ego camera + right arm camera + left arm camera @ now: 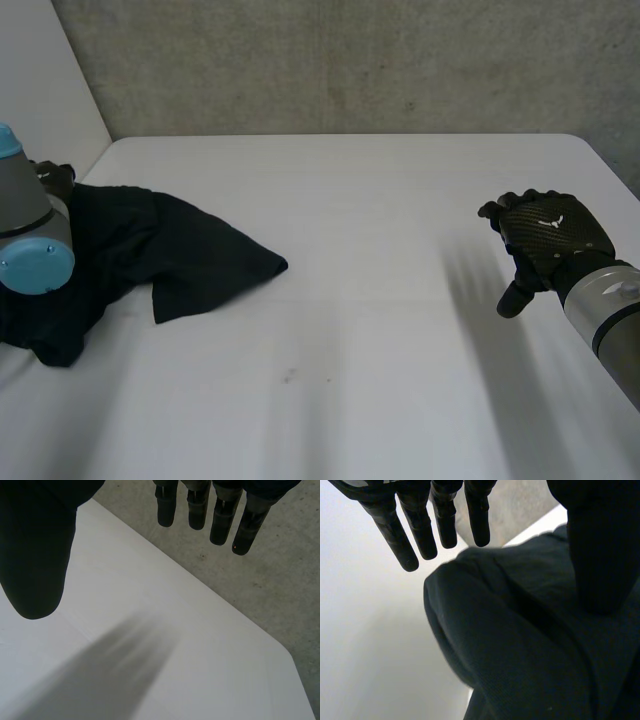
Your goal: Fold the shorts.
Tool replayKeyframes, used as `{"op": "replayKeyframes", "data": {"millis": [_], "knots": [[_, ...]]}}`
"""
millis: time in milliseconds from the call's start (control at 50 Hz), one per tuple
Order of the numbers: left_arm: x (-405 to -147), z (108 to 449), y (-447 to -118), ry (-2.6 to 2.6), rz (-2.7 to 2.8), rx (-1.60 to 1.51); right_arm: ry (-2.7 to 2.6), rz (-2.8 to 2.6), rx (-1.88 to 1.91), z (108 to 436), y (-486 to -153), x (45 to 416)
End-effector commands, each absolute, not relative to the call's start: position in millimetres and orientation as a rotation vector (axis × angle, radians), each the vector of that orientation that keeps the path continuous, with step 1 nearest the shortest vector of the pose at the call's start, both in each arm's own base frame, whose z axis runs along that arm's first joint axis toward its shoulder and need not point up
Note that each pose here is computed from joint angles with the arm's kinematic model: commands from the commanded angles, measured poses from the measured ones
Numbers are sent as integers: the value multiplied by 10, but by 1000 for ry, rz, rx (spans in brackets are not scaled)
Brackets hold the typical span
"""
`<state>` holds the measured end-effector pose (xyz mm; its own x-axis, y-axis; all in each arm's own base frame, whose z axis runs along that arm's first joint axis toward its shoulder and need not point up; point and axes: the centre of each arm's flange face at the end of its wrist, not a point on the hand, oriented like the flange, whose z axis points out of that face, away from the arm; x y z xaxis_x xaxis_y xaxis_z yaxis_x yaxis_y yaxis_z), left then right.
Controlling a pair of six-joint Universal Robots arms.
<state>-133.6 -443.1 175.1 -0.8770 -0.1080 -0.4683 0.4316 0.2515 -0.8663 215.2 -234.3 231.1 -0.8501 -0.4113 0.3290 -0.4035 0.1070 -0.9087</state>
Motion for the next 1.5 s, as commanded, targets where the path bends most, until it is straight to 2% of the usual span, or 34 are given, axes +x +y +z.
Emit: {"op": "replayKeyframes", "data": {"millis": [20, 220, 280, 360, 380, 440, 460, 520, 540, 600, 620, 680, 700, 840, 920, 1060, 1140, 1240, 1320, 1400, 1500], "knots": [[-1297, 1703, -4501, 2049, -1614, 313, 2333, -1910, -858, 2309, -2342, 2151], [-1322, 1640, -4624, 2021, -1613, 348, 2332, -1912, -858, 2314, -2340, 2151], [-1413, 1682, -4620, 2003, -1628, 387, 2332, -1912, -858, 2314, -2340, 2151], [-1691, 1798, -4540, 1983, -1697, 440, 2332, -1912, -858, 2314, -2340, 2151], [-1872, 1914, -4472, 1965, -1757, 477, 2333, -1910, -858, 2313, -2339, 2150], [-2134, 2152, -4338, 1932, -1861, 531, 2332, -1912, -858, 2317, -2338, 2150], [-2297, 2243, -4240, 1926, -1918, 572, 2332, -1912, -858, 2317, -2338, 2150], [-2563, 2326, -4060, 1946, -2010, 638, 2329, -1921, -853, 2335, -2340, 2142], [-2754, 2344, -3919, 1984, -2071, 680, 2329, -1924, -851, 2339, -2345, 2139], [-3004, 2342, -3692, 2070, -2150, 722, 2330, -1932, -844, 2352, -2358, 2124], [-3164, 2323, -3511, 2132, -2188, 766, 2329, -1936, -842, 2360, -2360, 2123], [-3392, 2253, -3210, 2219, -2214, 869, 2326, -1945, -837, 2378, -2372, 2118], [-3532, 2215, -3006, 2258, -2225, 954, 2325, -1952, -834, 2387, -2378, 2113], [-3991, 1862, -2119, 2366, -2146, 1413, 2338, -1973, -807, 2414, -2425, 2053], [-4113, 1717, -1747, 2384, -2093, 1616, 2347, -1985, -789, 2427, -2455, 2012], [-4155, 1514, -1577, 2412, -2006, 1700, 2348, -1985, -785, 2427, -2461, 2006], [-4107, 1612, -1606, 2405, -2024, 1675, 2330, -1988, -791, 2442, -2474, 2021], [-3799, 2185, -1822, 2338, -2201, 1482, 2268, -1960, -838, 2430, -2489, 2087], [-3555, 2500, -1988, 2290, -2300, 1331, 2196, -1874, -917, 2353, -2480, 2199], [-3298, 2626, -2218, 2271, -2310, 1191, 2100, -1810, -997, 2318, -2440, 2298], [-2983, 2570, -2574, 2296, -2234, 1036, 2001, -1780, -1143, 2212, -2451, 2398]]}}
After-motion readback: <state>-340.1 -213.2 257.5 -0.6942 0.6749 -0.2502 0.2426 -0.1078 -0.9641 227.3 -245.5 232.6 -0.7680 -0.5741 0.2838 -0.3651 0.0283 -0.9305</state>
